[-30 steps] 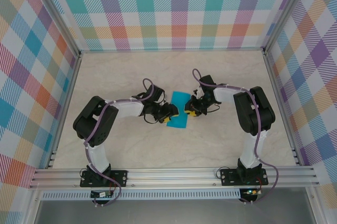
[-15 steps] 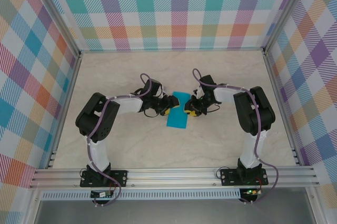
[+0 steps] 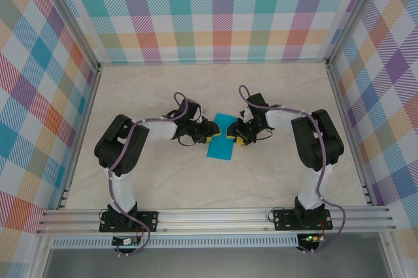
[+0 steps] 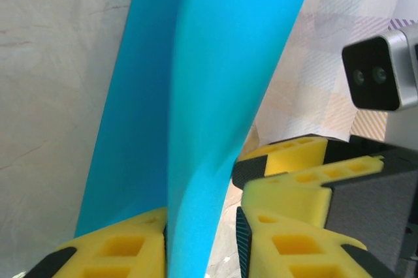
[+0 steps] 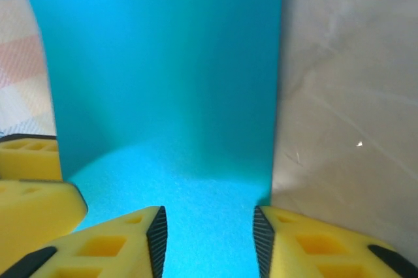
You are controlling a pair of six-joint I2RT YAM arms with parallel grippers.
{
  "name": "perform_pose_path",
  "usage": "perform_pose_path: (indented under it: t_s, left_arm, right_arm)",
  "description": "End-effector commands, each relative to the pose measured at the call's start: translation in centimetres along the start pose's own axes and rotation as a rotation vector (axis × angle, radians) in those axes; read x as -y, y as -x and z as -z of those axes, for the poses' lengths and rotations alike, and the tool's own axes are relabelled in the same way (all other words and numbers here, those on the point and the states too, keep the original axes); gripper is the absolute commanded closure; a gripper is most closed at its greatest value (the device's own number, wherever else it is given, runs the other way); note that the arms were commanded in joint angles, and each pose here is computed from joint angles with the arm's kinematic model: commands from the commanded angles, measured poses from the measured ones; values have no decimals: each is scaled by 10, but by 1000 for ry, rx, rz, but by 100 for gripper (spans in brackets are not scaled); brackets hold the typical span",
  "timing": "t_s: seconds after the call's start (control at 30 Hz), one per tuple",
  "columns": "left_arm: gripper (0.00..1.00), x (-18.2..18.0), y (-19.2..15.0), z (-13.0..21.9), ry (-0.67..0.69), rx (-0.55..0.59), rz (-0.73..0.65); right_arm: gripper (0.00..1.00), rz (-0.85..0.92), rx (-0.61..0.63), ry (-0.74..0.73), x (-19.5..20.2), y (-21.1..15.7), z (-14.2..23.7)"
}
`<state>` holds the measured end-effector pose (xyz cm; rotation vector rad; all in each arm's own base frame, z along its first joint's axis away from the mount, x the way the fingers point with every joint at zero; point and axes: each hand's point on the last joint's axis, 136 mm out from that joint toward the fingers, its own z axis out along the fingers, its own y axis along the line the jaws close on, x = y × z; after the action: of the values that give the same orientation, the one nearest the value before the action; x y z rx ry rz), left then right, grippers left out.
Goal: Fold a paper plane with a square sheet of paper (pick it up from the middle)
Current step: Fold the triangle a second time at the center of the table.
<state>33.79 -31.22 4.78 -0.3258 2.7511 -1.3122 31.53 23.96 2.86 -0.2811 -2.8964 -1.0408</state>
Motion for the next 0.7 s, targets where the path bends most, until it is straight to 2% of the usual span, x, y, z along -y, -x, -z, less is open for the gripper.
perform_pose_path:
  t_s: [0.0, 0.23, 0.37, 0.5, 0.57, 0.67]
  left_arm:
    - [71, -9, -3, 1, 25, -13, 14]
    - [79, -10, -2, 2, 38, -10, 12]
    - [81, -10, -1, 1, 37, -11, 14]
    - [84, -10, -1, 1, 36, -12, 15]
    - [86, -10, -2, 2, 39, -13, 16]
    - [89, -12, -2, 2, 47, -13, 18]
  right_arm:
    - [54, 7, 46, -40, -1, -4, 19]
    - [50, 67, 148, -49, -13, -3, 49]
    - [52, 115, 219, -54, -20, 0, 66]
    - [52, 198, 286, 11, -28, 1, 70]
    - [52, 215, 289, 25, -29, -2, 70]
    - [52, 195, 199, -49, -18, -10, 66]
